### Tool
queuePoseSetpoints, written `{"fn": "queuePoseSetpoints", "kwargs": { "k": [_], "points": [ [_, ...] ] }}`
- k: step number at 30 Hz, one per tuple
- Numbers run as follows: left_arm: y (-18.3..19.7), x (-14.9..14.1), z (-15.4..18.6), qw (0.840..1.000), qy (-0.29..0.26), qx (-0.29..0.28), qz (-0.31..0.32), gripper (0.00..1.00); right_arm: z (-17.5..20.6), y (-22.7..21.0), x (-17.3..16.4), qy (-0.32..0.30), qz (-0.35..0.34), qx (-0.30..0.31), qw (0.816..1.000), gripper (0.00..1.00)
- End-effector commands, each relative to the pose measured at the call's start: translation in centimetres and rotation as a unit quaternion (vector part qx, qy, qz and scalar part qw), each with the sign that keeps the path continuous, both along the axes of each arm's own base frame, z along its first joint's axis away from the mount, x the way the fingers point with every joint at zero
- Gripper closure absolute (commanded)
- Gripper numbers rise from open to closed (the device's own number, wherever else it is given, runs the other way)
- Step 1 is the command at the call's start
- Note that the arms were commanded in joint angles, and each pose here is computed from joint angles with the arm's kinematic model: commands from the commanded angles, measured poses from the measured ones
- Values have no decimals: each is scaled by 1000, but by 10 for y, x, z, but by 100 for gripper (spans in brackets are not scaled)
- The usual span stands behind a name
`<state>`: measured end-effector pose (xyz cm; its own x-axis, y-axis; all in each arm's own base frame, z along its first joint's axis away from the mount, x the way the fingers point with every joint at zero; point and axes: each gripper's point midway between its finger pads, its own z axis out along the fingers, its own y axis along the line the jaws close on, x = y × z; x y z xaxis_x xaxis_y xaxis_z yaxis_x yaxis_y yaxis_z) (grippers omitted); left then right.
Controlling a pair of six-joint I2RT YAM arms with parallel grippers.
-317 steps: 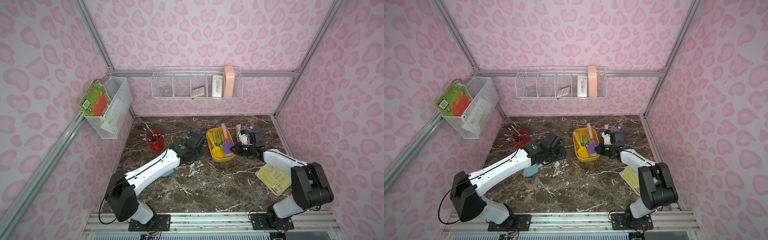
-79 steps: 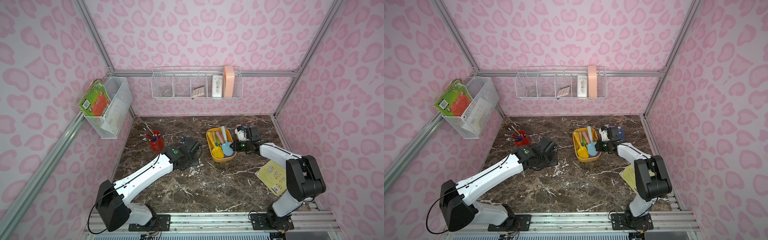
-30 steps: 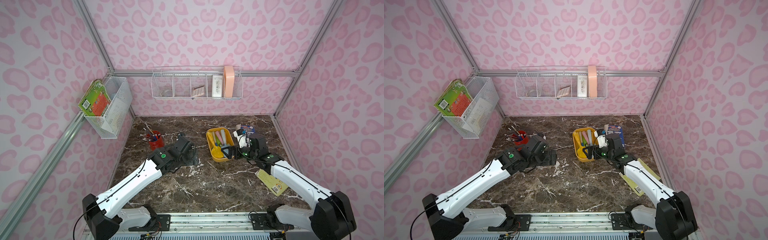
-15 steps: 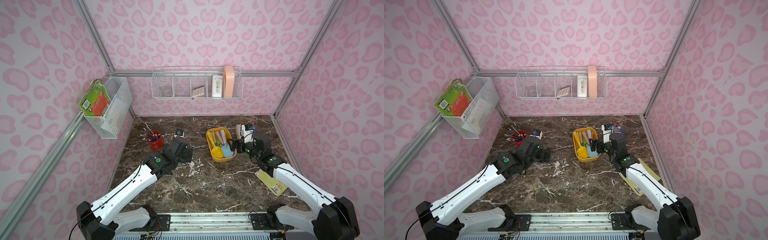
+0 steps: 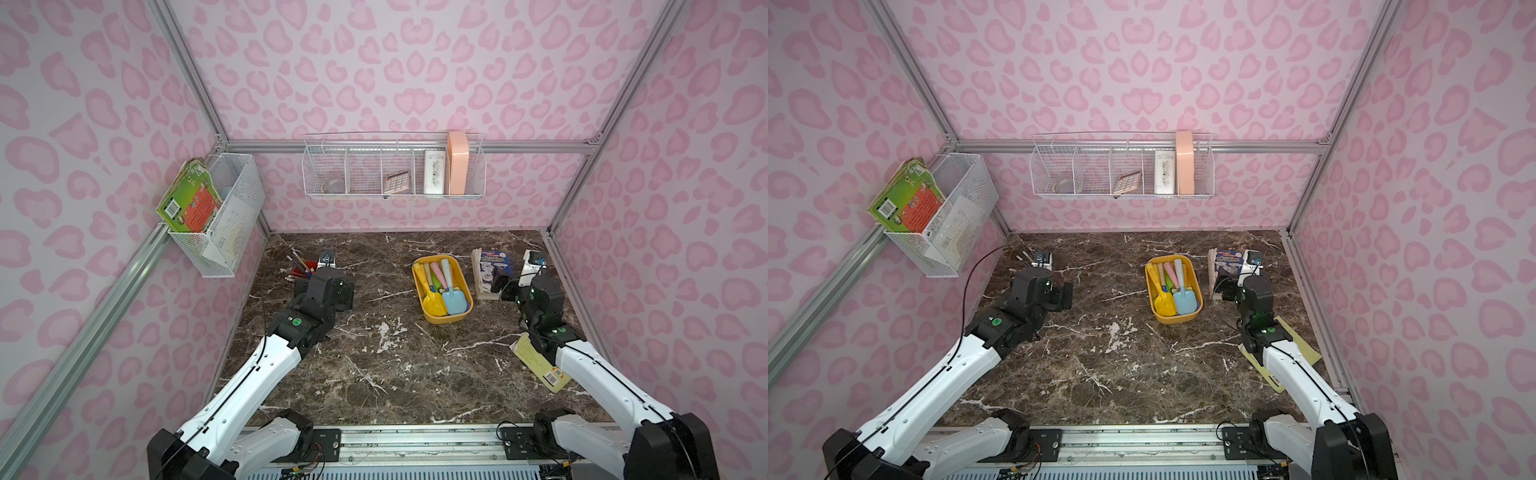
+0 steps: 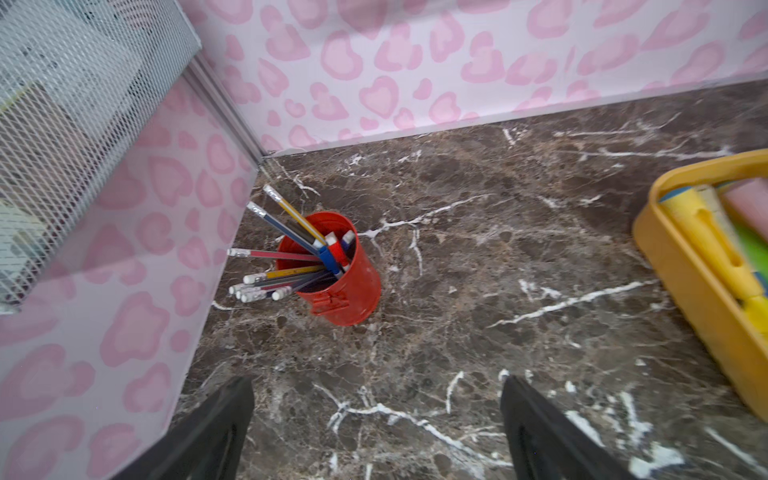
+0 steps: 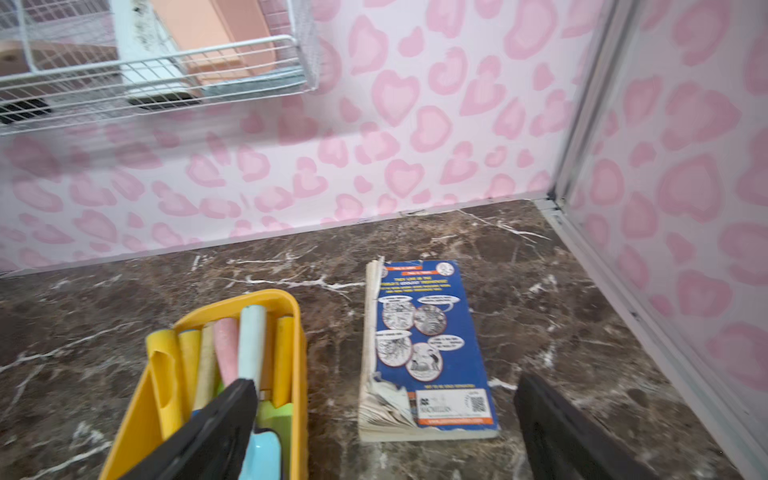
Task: Put the shovel into the storage box
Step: Reset both arms
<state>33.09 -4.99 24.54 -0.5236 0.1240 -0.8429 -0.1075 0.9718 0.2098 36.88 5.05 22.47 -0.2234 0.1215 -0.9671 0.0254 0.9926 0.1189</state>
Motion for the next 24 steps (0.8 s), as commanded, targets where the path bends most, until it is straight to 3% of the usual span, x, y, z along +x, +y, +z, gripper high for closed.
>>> {"fn": "queuePoseSetpoints", "kwargs": {
  "k": [1,3,7,10,17,24],
  "points": [
    [30,11,-3,999,-33,2,40,2,22,-37,-8,-75,-75,-34,994,1],
    [43,15,-21,998,-33,-20,58,2,14,-53,-18,-84,-110,-57,989,1],
    [63,26,-61,995,-16,30,90,4,-3,-80,-38,-94,-174,-87,976,1],
    [66,35,-83,995,-12,37,90,5,-22,-94,-45,-81,-200,-89,972,1],
    [69,47,-100,994,-64,12,87,7,-54,-84,-45,-83,-159,-111,977,1],
    [58,49,-117,994,-100,-3,43,9,-51,-83,-53,-151,-155,-106,971,1]
  ]
}}
